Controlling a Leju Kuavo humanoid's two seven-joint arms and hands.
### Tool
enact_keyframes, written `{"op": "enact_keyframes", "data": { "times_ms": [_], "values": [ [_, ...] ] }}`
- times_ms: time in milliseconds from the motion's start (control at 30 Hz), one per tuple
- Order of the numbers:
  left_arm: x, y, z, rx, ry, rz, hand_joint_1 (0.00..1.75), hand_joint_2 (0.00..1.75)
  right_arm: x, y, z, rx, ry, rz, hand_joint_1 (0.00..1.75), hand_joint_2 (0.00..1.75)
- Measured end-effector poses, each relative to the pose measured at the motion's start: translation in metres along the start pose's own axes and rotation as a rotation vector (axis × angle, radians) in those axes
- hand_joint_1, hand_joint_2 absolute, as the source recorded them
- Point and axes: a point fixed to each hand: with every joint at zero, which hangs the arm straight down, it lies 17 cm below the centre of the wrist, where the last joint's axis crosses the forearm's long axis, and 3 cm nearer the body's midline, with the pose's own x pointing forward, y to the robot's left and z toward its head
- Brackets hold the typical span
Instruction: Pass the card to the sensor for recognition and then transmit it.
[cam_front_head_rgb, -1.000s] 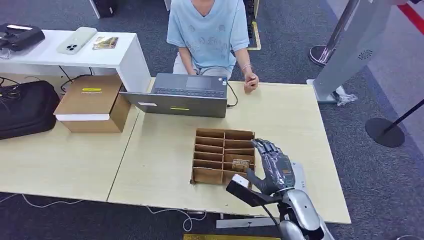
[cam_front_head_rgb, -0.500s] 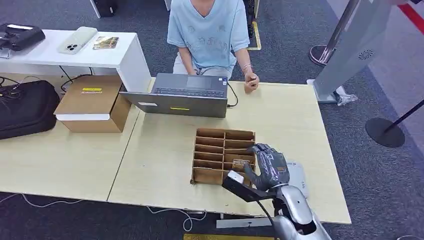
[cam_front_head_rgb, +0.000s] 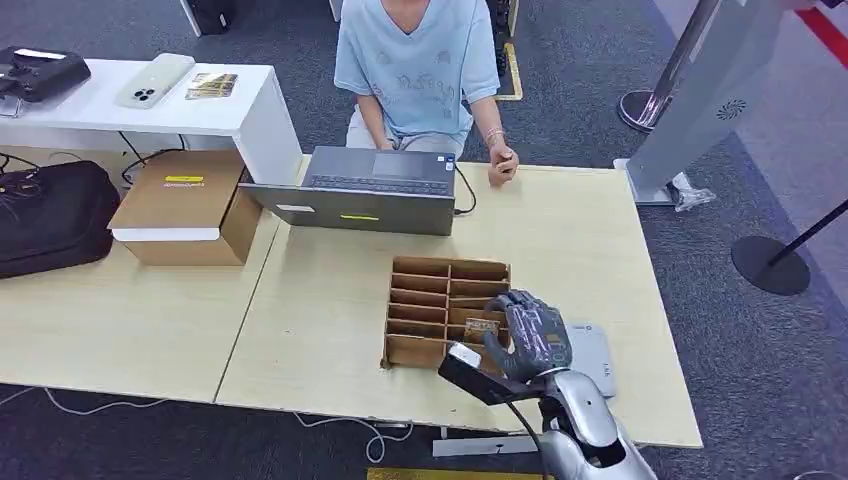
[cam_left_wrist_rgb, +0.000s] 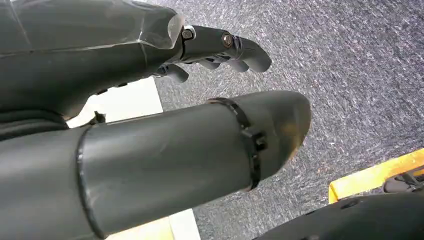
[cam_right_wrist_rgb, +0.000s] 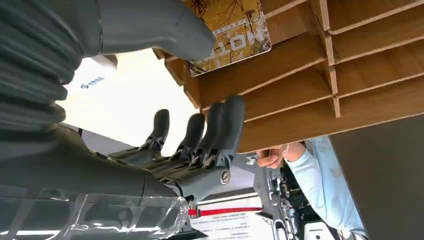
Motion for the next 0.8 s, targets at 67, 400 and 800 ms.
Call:
{"op": "enact_keyframes", "data": {
  "times_ms": [67,400,800],
  "values": [
    [0.000,0.000,0.000,0.000,0.000,0.000,0.00,0.00,0.000,0.002,0.000,0.005,-0.001,0.001,0.84,1.75],
    [0.000,0.000,0.000,0.000,0.001,0.000,0.00,0.00,0.010,0.012,0.002,0.028,-0.021,0.002,0.93,1.75],
    [0.000,0.000,0.000,0.000,0.004,-0.002,0.00,0.00,0.019,0.022,0.002,0.054,-0.041,0.003,1.03,1.75]
  ]
}}
